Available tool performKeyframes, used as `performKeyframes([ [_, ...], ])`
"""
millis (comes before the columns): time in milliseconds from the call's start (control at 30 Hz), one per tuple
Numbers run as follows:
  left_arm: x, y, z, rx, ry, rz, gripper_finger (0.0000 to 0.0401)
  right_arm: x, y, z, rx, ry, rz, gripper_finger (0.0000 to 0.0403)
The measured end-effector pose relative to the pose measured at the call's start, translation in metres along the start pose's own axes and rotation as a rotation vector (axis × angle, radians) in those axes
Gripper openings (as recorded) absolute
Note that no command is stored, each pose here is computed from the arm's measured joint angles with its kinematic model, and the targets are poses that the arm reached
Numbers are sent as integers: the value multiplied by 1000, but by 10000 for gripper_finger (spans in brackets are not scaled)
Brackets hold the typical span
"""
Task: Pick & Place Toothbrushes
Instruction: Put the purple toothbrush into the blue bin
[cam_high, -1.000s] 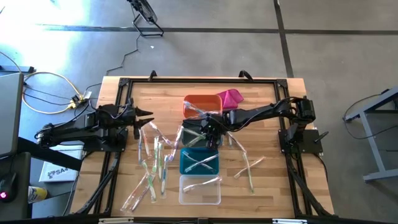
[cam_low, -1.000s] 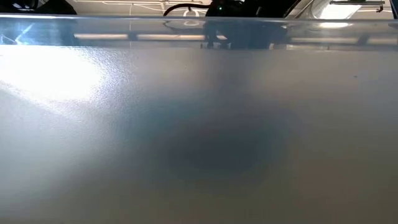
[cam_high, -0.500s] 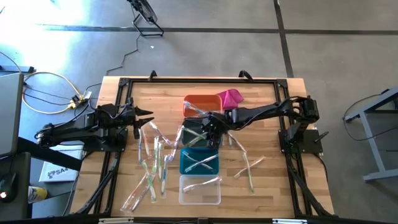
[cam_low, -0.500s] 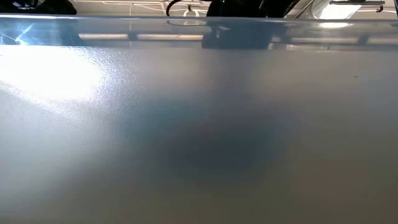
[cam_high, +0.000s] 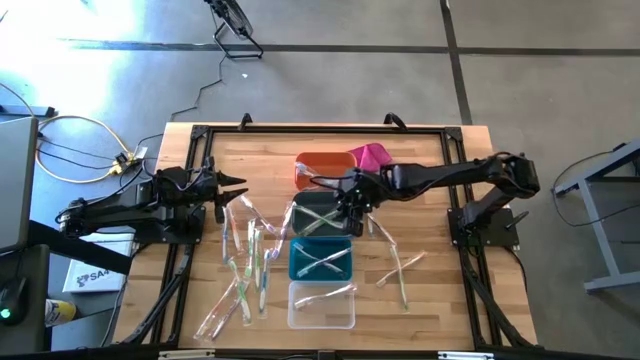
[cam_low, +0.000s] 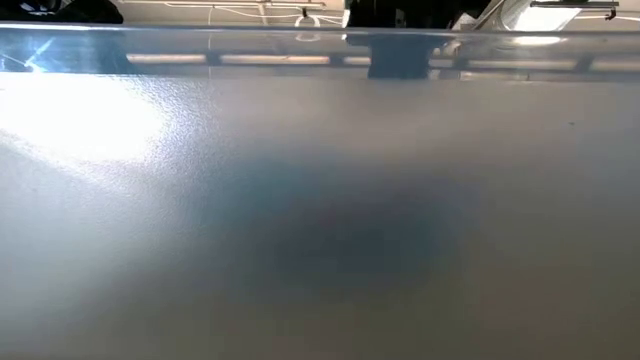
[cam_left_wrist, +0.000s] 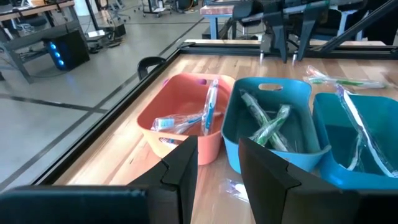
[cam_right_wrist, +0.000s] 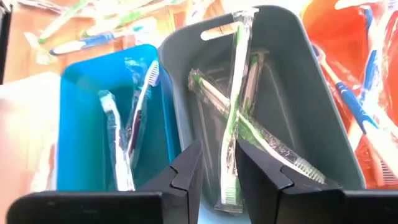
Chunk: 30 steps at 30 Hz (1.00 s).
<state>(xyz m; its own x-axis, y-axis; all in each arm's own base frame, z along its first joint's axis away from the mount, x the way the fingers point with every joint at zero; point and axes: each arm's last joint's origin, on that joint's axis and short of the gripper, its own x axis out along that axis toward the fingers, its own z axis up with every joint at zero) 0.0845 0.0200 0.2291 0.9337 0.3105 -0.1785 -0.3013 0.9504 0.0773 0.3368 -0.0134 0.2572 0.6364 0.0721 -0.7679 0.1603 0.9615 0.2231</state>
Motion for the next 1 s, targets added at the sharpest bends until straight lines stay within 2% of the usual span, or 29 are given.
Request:
performKeyframes([
  [267,0,0,0,0,0,0,113,0,0,2,-5,-22,5,88],
  [400,0,0,0,0,0,0,113,0,0,2,-48,-17,3,88],
  [500,0,0,0,0,0,0,113,0,-1,3,-60,-36,-36,86],
  [633,0,0,0,0,0,0,113,0,-2,4,-69,-50,-97,67],
  [867,0,0,0,0,0,0,113,0,-2,4,-84,-58,-99,12],
  [1000,0,0,0,0,0,0,113,0,-2,3,-124,-46,-95,6],
])
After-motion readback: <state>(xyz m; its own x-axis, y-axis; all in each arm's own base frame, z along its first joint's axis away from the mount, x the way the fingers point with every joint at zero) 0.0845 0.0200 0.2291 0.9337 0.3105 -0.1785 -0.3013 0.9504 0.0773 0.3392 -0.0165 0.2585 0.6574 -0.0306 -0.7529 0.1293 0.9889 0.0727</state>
